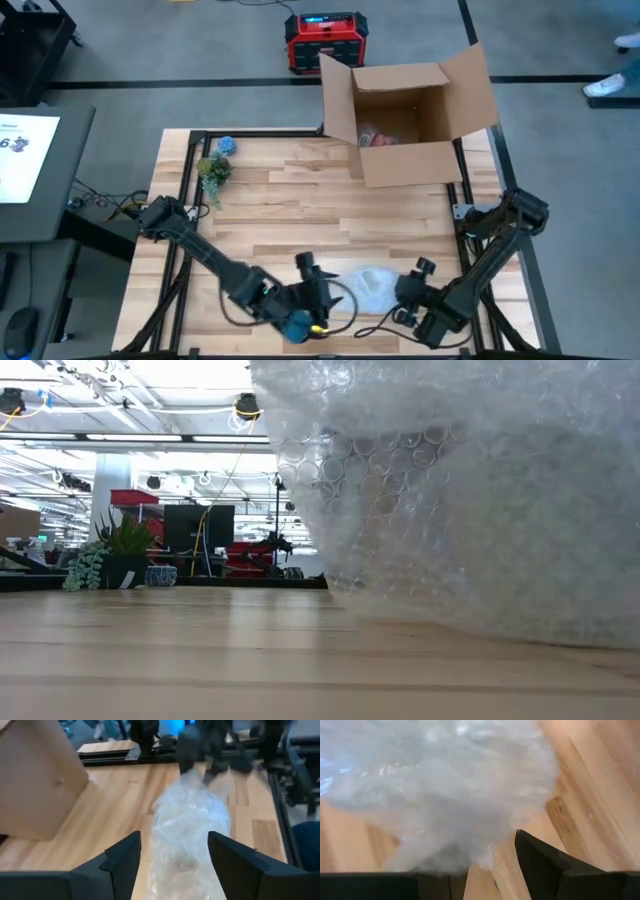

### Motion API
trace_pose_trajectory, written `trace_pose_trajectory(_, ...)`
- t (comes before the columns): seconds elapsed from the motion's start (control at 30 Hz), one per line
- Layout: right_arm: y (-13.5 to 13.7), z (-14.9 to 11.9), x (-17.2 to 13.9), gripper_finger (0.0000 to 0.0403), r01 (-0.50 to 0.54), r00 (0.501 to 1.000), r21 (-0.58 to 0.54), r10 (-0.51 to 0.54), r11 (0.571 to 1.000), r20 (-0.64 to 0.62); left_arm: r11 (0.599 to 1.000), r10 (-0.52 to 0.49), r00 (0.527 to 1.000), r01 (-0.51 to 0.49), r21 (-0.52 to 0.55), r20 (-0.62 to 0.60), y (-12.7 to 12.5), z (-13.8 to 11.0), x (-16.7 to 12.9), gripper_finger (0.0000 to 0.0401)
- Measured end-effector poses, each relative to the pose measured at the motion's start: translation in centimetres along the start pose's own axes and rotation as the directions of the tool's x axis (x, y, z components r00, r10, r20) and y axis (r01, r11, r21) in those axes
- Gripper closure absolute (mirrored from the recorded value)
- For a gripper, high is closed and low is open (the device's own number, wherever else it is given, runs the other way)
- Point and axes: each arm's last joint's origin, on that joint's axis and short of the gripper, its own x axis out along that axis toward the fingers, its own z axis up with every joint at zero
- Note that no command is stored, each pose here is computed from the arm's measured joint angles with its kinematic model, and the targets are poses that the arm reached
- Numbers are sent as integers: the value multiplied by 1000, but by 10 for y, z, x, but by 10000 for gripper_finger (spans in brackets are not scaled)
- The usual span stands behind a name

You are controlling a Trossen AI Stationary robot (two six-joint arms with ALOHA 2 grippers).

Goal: Wrap mug
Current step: Wrap the white patterned mug in the bubble wrap

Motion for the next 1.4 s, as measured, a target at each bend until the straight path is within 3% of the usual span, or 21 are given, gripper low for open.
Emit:
trace_pose_trajectory(0.13, -11, 3, -21, 263, -44, 999, 30, 44, 999, -5, 1000, -28, 999, 28, -10, -29, -10, -10, -14, 197)
trace_pose_trajectory(0.33, -20, 13, -54, 272, -223, 975, 94, 220, 970, 41, 998, -50, 993, 45, -50, -104, -23, -38, -34, 200)
trace_pose_trajectory(0.43, -14, 21, -60, 277, -326, 944, 56, 320, 944, 84, 993, -34, 989, 17, -115, -143, -25, -50, -41, 200)
trace_pose_trajectory(0.57, -3, 36, -55, 283, -390, 911, -14, 388, 921, 143, 990, 5, 986, -29, -137, -169, -27, -75, -37, 200)
trace_pose_trajectory(0.83, -5, 71, -16, 285, -290, 940, -23, 289, 957, 178, 982, 3, 990, -30, -187, -142, -29, -109, -13, 200)
trace_pose_trajectory(1.0, -12, 84, 8, 285, -269, 961, -6, 268, 963, 74, 987, -26, 994, 8, -161, -109, -32, -108, -11, 200)
trace_pose_trajectory(1.23, -5, 87, 52, 286, -270, 961, -87, 262, 959, -94, 991, -47, 996, 37, -130, -77, -35, -103, -9, 200)
trace_pose_trajectory(1.4, -8, 100, 39, 285, -267, 963, -151, 258, 952, -73, 990, -45, 996, 34, -136, -76, -34, -102, -8, 200)
